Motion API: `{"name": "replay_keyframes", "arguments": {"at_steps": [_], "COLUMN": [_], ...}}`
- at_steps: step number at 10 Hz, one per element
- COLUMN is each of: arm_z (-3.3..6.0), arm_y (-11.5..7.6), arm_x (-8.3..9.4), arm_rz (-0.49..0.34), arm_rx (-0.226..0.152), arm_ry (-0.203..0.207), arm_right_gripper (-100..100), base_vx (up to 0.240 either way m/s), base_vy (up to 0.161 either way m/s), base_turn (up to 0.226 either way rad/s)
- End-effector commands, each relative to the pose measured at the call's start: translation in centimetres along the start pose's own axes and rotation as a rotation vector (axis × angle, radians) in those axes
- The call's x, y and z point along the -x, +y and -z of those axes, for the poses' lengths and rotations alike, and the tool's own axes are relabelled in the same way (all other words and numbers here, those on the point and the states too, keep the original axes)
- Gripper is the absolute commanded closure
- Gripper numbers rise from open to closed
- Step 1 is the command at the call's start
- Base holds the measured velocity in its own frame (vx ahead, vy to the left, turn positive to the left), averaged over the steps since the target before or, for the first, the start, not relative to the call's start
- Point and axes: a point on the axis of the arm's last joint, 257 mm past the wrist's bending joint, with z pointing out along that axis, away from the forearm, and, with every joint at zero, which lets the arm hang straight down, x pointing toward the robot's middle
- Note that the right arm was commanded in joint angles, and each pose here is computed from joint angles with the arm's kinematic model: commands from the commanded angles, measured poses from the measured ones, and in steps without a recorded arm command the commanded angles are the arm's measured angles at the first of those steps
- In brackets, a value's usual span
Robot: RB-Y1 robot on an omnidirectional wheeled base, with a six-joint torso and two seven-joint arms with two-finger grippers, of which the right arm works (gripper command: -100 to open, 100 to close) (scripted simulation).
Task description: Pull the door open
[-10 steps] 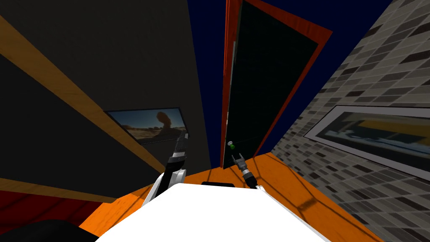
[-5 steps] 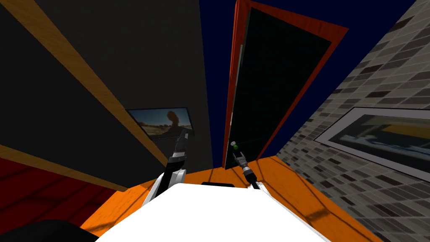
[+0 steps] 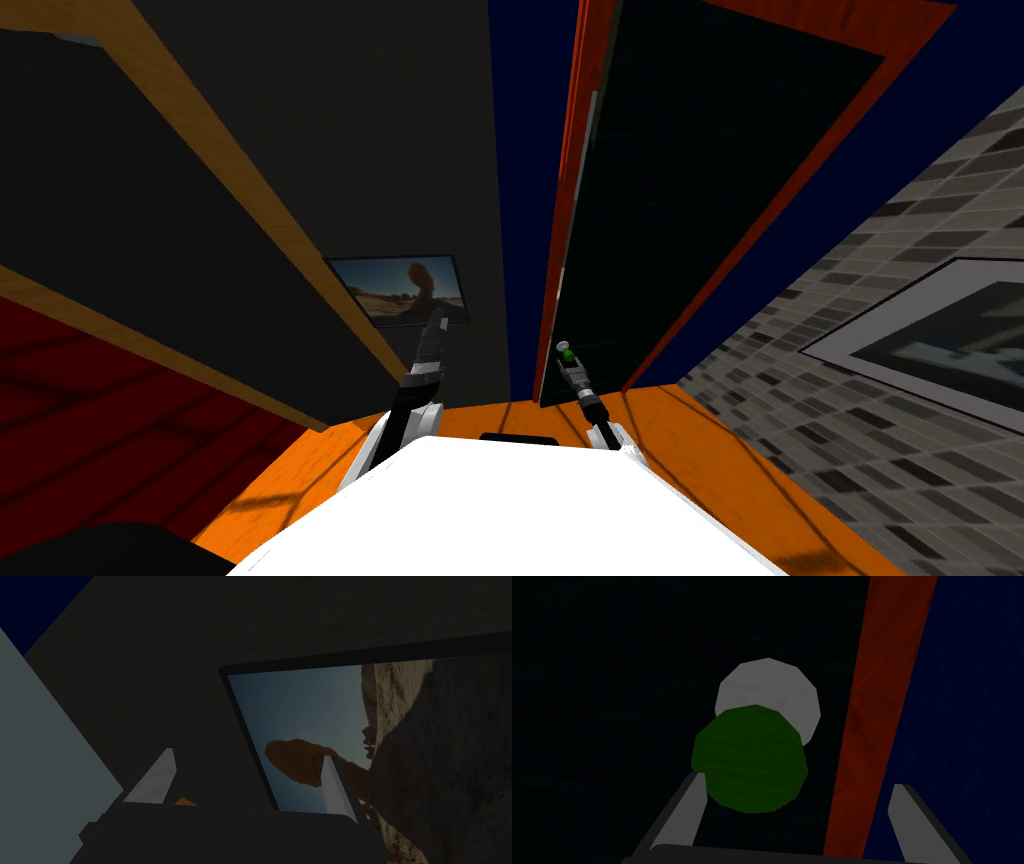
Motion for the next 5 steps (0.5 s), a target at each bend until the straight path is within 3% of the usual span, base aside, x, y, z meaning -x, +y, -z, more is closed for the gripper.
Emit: {"name": "replay_keyframes", "arguments": {"at_steps": [1,4,5], "arm_z": [-0.59,-1.52,-1.38], "arm_y": [-0.58,-1.23,-1.12], "arm_x": [-0.27,-0.38,-0.27], "arm_rz": [-0.006,-0.015,-0.014], "arm_rx": [-0.023,-0.055,-0.047], "arm_ry": [0.008,0.013,0.010], "arm_right_gripper": [-100,-100,-100], "base_vx": [0.021,0.038,0.021], "base_vy": [-0.047,-0.052,-0.036], "base_turn": [0.121,0.081,0.020]}}
